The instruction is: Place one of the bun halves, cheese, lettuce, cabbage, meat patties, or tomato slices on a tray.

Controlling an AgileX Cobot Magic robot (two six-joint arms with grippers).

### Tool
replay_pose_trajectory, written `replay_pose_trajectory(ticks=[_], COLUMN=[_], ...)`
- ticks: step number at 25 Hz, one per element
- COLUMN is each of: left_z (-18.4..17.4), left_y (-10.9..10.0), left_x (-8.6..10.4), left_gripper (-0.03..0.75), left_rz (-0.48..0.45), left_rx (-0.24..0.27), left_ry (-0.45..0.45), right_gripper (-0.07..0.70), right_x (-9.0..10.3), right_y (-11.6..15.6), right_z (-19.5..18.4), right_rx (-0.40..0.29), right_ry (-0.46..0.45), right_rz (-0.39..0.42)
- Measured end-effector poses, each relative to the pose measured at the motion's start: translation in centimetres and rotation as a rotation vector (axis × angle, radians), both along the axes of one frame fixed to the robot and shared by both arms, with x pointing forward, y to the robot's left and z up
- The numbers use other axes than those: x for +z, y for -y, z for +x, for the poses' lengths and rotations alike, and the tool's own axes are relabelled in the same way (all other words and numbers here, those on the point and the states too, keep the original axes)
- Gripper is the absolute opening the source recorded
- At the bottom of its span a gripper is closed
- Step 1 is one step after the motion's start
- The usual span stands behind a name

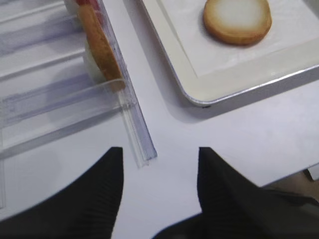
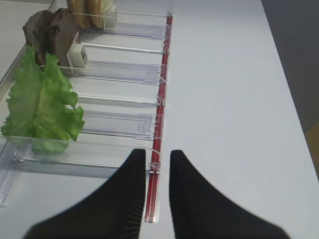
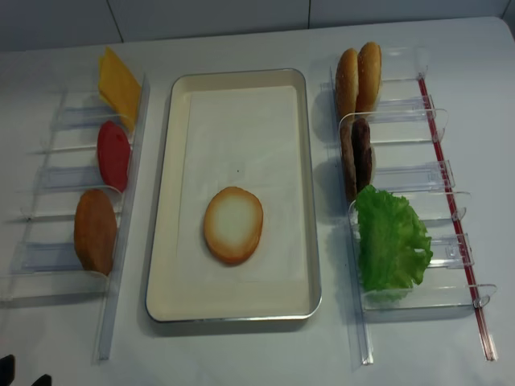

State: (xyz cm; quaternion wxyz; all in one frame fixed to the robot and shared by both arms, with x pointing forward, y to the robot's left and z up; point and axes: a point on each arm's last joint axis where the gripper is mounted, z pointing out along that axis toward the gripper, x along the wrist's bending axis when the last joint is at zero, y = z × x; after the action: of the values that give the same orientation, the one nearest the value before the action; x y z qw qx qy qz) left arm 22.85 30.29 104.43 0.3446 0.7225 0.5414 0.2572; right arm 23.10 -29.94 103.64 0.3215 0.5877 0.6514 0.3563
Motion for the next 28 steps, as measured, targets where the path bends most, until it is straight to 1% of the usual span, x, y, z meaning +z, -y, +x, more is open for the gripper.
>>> replay_pose_trajectory(ticks=[2, 6, 10, 19, 21, 23, 26, 28], left_z=[-0.59, -0.55, -0.27, -0.19, -0.19, -0.19, -0.19, -0.18], left_y=[-0.16, -0.06, 0.2, 0.22, 0.23, 0.27, 0.38, 0.43], left_x=[-0.06, -0.21, -0.54, -0.52, -0.52, -0.52, -0.52, -0.52], left_gripper=[0.321, 0.321, 0.322, 0.321, 0.321, 0.321, 0.321, 0.321], left_rz=[-0.008, -0.023, -0.036, -0.039, -0.039, -0.037, -0.033, -0.031], left_rx=[-0.004, -0.01, -0.025, -0.025, -0.018, 0.019, 0.107, 0.148], left_ry=[0.05, 0.071, 0.075, 0.084, 0.084, 0.085, 0.086, 0.087], right_gripper=[0.163, 0.163, 0.163, 0.163, 0.163, 0.163, 0.163, 0.163], right_x=[0.0, 0.0, 0.0, 0.0, 0.0, 0.0, 0.0, 0.0], right_y=[0.0, 0.0, 0.0, 0.0, 0.0, 0.0, 0.0, 0.0], right_z=[0.0, 0.0, 0.0, 0.0, 0.0, 0.0, 0.0, 0.0], right_rx=[0.0, 0.0, 0.0, 0.0, 0.0, 0.0, 0.0, 0.0], right_ry=[0.0, 0.0, 0.0, 0.0, 0.0, 0.0, 0.0, 0.0], right_rz=[0.0, 0.0, 0.0, 0.0, 0.0, 0.0, 0.0, 0.0])
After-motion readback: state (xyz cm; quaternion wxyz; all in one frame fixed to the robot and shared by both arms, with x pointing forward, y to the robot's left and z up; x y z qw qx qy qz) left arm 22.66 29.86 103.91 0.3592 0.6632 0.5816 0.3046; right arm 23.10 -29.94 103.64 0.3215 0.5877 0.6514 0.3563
